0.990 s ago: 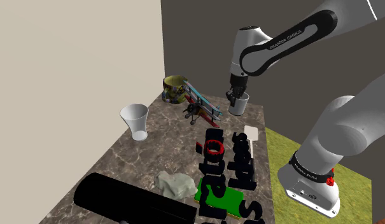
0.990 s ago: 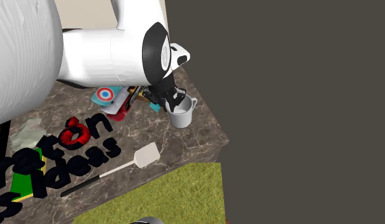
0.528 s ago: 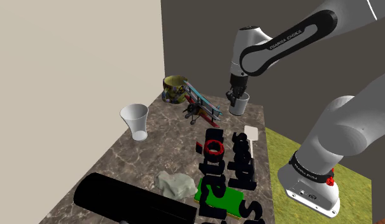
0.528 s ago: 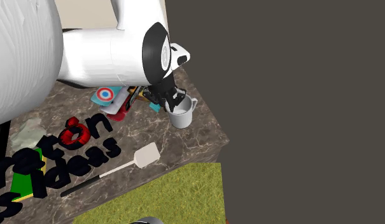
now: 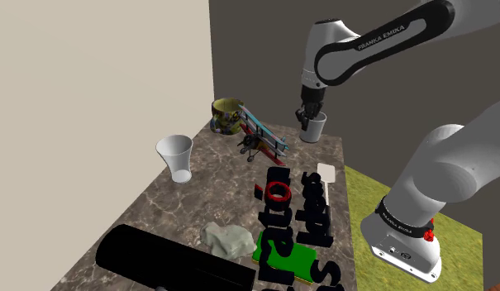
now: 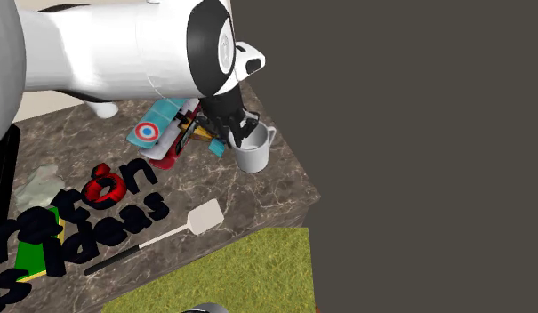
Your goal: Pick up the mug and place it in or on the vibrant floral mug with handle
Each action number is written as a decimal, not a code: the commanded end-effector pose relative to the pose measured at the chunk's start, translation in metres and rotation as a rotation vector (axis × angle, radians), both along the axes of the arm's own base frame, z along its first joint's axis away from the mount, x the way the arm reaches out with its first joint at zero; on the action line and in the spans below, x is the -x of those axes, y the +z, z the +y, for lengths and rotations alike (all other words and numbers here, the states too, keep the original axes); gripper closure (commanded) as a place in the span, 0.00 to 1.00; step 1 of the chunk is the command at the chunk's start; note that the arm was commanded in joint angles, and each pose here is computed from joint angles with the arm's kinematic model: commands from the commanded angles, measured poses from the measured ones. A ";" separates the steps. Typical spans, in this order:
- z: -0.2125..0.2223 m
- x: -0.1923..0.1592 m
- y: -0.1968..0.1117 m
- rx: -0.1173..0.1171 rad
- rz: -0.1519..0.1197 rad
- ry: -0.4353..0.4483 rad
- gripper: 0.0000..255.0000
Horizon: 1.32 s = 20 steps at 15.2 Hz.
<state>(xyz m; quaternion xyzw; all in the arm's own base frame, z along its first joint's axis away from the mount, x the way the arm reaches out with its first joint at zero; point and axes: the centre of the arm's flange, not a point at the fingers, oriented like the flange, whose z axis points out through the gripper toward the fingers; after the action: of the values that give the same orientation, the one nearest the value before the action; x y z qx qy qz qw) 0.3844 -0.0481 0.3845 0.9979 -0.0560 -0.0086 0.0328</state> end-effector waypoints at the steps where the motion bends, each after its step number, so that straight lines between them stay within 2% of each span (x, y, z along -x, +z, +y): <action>1: 0.000 0.000 0.011 0.000 0.000 0.000 1.00; 20: 0.000 0.000 0.111 0.000 0.000 0.000 1.00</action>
<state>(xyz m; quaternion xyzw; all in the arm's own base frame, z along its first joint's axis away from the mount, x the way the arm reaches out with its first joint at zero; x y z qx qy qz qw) 0.3859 -0.0478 0.4900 0.9979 -0.0560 -0.0086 0.0328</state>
